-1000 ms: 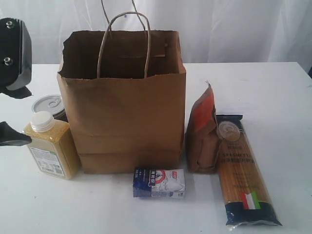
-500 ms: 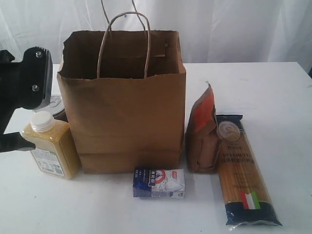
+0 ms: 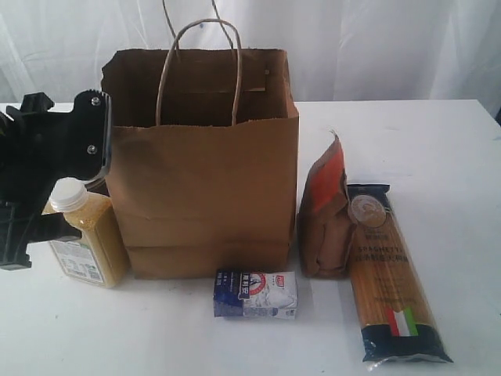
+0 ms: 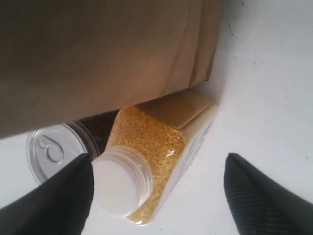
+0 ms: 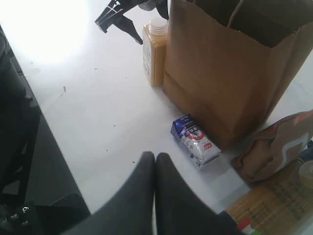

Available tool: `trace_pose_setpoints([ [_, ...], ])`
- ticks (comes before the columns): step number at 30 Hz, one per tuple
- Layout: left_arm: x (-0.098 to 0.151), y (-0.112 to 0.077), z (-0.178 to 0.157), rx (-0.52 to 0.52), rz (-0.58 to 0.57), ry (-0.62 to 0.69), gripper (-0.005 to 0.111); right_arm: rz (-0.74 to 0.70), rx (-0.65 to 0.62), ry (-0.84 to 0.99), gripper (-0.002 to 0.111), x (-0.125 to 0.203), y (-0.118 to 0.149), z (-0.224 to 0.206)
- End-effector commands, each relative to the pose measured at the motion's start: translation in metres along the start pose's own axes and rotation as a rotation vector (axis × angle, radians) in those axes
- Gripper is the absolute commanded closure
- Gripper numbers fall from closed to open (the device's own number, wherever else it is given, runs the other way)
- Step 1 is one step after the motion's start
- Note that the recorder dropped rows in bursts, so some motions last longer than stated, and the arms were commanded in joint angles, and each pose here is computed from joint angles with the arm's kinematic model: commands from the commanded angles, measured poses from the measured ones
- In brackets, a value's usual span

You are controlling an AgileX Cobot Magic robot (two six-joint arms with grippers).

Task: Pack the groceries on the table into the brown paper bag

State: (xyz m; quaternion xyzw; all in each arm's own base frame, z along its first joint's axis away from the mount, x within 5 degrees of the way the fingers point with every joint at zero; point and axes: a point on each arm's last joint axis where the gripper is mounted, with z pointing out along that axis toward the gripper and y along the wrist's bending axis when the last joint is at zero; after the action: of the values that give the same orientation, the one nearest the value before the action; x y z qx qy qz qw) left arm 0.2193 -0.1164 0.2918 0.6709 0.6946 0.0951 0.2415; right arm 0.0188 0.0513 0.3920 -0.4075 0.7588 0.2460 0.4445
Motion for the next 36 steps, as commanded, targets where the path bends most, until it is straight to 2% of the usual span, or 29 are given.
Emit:
trace_pose_setpoints([
  [1,0.001,-0.002,0.000,0.012,0.003,0.014,0.023,0.010,0.001,-0.012,0.108,0.000,0.000,0.000],
  [3,0.001,0.000,0.000,-0.010,0.009,0.007,0.009,0.012,0.001,-0.008,0.108,0.000,0.000,0.001],
  [5,-0.001,0.002,0.002,-0.029,0.009,-0.006,0.004,0.012,0.001,-0.008,0.108,0.000,0.000,0.001],
  [14,0.001,0.004,0.035,0.043,0.057,0.089,0.004,0.012,0.001,-0.008,0.108,0.000,0.000,0.001],
  [22,0.004,0.001,0.036,0.074,0.020,0.125,0.004,0.012,0.001,-0.008,0.108,0.000,0.000,0.001],
  [28,0.004,0.010,0.015,-0.049,0.057,0.095,0.004,0.012,0.002,-0.010,0.108,0.000,0.000,0.001],
  [32,0.001,0.017,-0.003,-0.119,0.014,0.050,0.004,0.012,0.004,-0.017,0.108,0.000,-0.001,0.001],
  [36,0.003,0.015,-0.017,-0.141,-0.022,0.040,0.004,0.012,0.005,-0.019,0.108,-0.001,-0.001,0.001],
])
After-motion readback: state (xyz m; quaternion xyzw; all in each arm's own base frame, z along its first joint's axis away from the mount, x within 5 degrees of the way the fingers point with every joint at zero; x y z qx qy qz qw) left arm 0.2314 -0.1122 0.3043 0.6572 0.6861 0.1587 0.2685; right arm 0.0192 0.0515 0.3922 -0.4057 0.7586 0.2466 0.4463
